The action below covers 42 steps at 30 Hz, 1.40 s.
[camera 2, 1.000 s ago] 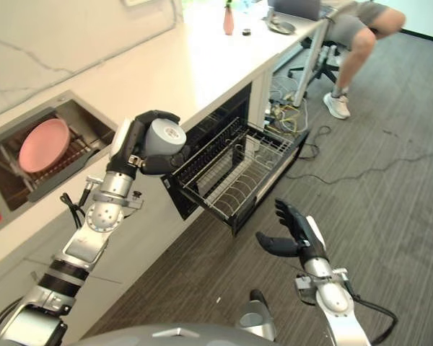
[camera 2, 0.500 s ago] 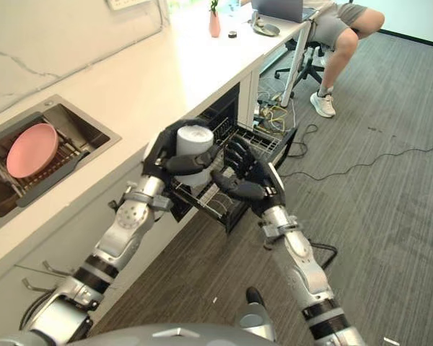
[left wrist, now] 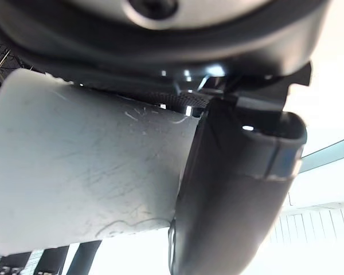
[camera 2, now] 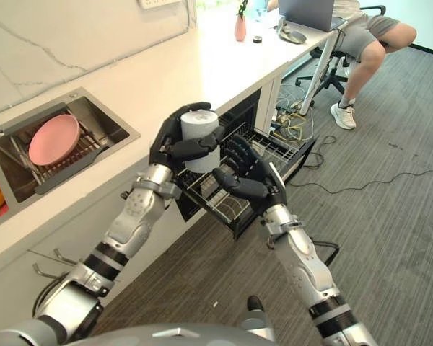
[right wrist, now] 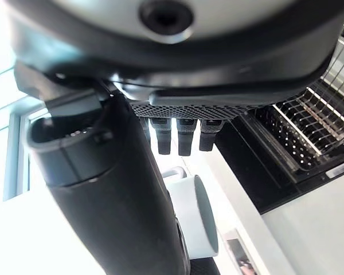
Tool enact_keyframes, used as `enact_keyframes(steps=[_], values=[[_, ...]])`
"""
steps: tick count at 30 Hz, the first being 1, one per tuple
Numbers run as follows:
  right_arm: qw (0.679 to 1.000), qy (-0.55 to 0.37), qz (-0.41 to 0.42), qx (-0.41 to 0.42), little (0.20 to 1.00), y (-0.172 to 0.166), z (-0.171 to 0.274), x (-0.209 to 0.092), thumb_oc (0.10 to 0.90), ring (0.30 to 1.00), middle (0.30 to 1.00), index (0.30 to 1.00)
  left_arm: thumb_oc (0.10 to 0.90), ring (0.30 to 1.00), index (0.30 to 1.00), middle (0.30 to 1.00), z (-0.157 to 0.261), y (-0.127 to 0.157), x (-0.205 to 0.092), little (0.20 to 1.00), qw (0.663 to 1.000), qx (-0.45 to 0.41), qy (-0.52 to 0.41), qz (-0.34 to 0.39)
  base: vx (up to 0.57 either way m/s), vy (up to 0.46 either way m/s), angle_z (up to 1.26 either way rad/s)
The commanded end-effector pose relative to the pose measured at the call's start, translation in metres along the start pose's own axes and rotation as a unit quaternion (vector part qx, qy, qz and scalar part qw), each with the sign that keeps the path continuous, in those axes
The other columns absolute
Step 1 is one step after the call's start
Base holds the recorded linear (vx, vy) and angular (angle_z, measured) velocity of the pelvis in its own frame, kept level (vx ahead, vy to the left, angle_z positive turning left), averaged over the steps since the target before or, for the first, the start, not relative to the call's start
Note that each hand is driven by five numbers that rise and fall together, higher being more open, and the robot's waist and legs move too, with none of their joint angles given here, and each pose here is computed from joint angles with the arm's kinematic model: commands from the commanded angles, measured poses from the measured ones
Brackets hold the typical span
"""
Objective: Place the dishes in the dishwasher.
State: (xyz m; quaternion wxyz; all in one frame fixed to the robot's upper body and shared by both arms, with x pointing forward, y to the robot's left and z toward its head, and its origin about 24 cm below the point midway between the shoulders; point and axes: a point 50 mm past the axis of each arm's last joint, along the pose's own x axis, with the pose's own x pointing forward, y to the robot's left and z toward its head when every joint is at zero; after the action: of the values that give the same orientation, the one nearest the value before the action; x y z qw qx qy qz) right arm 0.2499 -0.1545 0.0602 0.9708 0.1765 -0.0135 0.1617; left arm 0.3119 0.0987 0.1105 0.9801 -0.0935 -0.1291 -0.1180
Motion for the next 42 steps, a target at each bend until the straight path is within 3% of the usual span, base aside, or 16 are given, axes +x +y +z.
enact_keyframes(steps=[1,3,12,20,30,34,42], values=[[0.986,-0.133,0.047,-0.084,0.9,0.018,0.055,0.019,0.8,0.9,0.9,0.9,0.4,0.3,0.3,0.3,0.051,-0.031,0.036,0.3,0.989,0.027,-0.12,-0.077,0.0,0.001,0.09],[0.984,-0.136,0.037,-0.114,0.9,0.018,0.056,0.023,0.8,0.9,0.9,0.9,0.4,0.3,0.3,0.3,0.05,-0.033,0.034,0.3,0.99,0.019,-0.117,-0.08,-0.01,0.0,0.11],[0.99,-0.117,0.066,-0.03,0.9,0.042,0.05,0.047,0.8,0.9,0.9,0.9,0.4,0.3,0.3,0.3,0.039,-0.043,0.037,0.3,0.993,-0.024,-0.084,-0.075,0.0,0.0,0.01],[0.992,-0.094,0.085,-0.022,0.9,0.049,0.048,0.059,0.8,0.9,0.9,0.9,0.4,0.3,0.3,0.3,0.036,-0.054,0.038,0.3,0.992,-0.055,-0.068,-0.094,0.0,0.0,0.0],[0.988,-0.063,0.107,-0.089,0.9,0.047,0.052,0.07,0.8,0.9,0.9,0.9,0.4,0.3,0.3,0.3,0.035,-0.063,0.041,0.3,0.99,-0.057,-0.055,-0.119,0.0,0.0,0.04],[0.975,-0.054,0.132,-0.171,0.9,0.049,0.064,0.081,0.8,0.9,0.9,0.9,0.4,0.3,0.3,0.3,0.036,-0.069,0.043,0.3,0.987,-0.06,-0.049,-0.142,-0.01,0.004,0.08],[0.978,-0.039,0.138,-0.153,0.9,0.047,0.058,0.083,0.8,0.9,0.9,0.9,0.4,0.3,0.3,0.3,0.043,-0.075,0.041,0.3,0.978,-0.091,-0.053,-0.183,0.0,0.001,0.01]])
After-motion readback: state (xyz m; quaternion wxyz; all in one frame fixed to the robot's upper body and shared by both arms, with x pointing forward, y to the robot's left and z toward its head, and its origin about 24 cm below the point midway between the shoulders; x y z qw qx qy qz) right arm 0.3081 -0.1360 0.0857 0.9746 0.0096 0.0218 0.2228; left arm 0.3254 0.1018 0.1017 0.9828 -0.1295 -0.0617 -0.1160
